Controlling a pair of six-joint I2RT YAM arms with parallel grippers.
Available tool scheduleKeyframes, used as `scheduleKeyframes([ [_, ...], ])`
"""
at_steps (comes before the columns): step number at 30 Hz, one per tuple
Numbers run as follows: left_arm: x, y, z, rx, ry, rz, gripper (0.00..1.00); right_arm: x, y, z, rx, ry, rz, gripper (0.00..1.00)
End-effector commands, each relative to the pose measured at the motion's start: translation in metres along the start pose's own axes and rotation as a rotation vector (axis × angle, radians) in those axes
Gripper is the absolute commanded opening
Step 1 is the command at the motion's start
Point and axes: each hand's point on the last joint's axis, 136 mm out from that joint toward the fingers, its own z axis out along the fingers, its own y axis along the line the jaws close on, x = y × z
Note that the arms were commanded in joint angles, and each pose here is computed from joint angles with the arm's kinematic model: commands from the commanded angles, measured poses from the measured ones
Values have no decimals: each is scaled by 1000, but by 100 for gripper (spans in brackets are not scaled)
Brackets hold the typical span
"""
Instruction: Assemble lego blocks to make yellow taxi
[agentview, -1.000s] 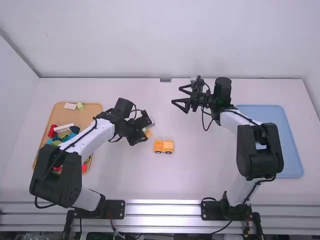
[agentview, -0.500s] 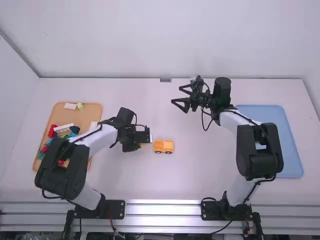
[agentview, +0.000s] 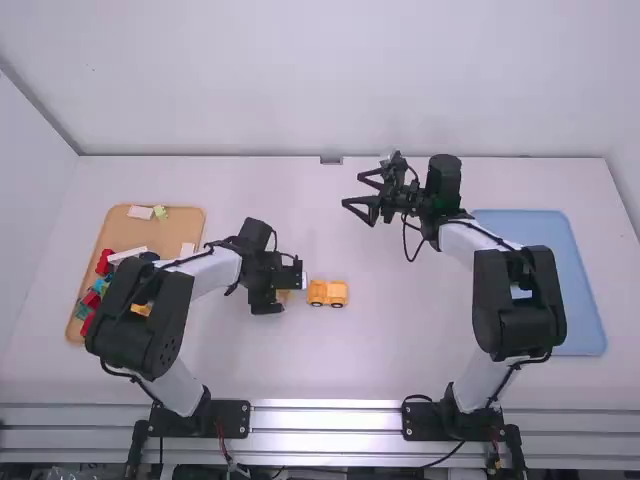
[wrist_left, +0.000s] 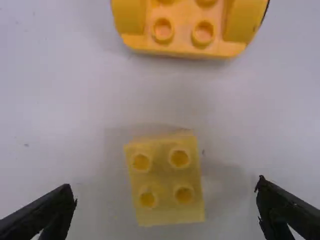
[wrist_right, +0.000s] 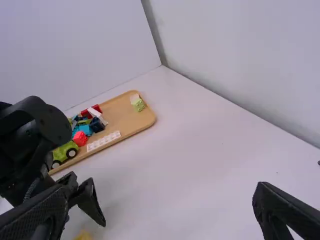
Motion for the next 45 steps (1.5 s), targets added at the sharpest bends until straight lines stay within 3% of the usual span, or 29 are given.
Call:
scheduleKeyframes([
  [1, -9, -4, 0, 25, -86, -14, 99, -7, -2, -4, 5, -12, -14, 99],
  [5, -22, 9, -18, 20, -217, -54, 99, -16, 0, -9, 13, -22, -37, 99],
  [6, -28, 15, -38, 26, -328, -87, 99, -23, 3, -13, 19, -28, -70, 99],
  [9, -37, 20, -70, 26, -513, -106, 99, -32, 7, -17, 64, -14, -123, 99],
  [13, -38, 20, -97, 10, -673, -70, 99, -35, 13, -16, 151, 67, -218, 99],
  [14, -37, 19, -102, 12, -707, -80, 99, -34, 25, -15, 124, 109, -283, 99],
  [17, -35, 16, -105, 27, -722, -110, 99, -24, 54, -16, 28, 180, -405, 99],
  [20, -36, 16, -103, 23, -709, -94, 99, 3, 87, -18, -125, 238, -522, 99],
  [25, -30, 12, -98, 43, -667, -118, 99, 19, 115, -22, -260, 231, -592, 99],
  [31, -32, 12, -99, 41, -677, -114, 99, 7, 129, -30, -306, 155, -572, 99],
  [34, -35, 11, -102, 49, -700, -118, 99, 4, 124, -42, -267, 168, -507, 99],
  [39, -33, 9, -99, 54, -679, -123, 99, 30, 128, -69, -273, 197, -446, 99],
  [43, -22, 10, -91, 40, -614, -119, 99, 38, 138, -79, -309, 67, -512, 99],
  [45, -17, 8, -82, 25, -591, -110, 99, 39, 131, -82, -286, 21, -516, 99],
])
